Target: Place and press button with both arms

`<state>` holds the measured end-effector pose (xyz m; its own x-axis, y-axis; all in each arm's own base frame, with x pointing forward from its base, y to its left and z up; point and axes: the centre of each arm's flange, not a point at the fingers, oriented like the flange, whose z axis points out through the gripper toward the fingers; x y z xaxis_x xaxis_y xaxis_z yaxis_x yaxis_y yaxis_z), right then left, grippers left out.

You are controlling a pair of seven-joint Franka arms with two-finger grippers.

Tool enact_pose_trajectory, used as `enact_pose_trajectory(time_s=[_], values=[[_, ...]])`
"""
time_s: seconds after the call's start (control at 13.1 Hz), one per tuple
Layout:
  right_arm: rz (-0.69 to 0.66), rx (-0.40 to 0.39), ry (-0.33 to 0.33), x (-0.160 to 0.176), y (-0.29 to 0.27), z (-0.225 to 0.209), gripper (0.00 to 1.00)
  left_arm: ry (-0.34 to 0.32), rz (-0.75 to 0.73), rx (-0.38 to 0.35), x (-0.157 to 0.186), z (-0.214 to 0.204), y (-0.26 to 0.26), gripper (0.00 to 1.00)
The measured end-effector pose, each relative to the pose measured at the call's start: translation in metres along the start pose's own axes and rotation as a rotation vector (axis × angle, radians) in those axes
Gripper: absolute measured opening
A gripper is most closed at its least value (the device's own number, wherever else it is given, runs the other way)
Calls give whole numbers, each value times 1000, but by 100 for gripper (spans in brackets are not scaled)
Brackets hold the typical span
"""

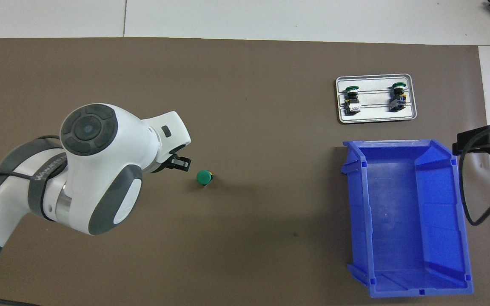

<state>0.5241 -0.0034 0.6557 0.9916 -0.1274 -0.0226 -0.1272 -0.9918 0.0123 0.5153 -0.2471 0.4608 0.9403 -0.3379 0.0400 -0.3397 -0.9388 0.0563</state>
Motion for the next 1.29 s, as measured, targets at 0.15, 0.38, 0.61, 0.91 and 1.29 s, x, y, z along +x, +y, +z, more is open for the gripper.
enact_pose_trajectory(time_s=[0.15,0.38,0.61,0.91,1.29], values=[[0,0,0,0,0,0,100,30,-45,2,-3,-26,-45,86],[0,0,0,0,0,0,100,46,-72,8,-9,-89,-113,100],[0,0,0,0,0,0,100,36,-57,14,-13,-148,-164,100],[0,0,0,0,0,0,100,4,-64,64,-11,-177,-204,100],[0,0,-1,0,0,0,100,5,-79,67,-29,-193,-221,100]])
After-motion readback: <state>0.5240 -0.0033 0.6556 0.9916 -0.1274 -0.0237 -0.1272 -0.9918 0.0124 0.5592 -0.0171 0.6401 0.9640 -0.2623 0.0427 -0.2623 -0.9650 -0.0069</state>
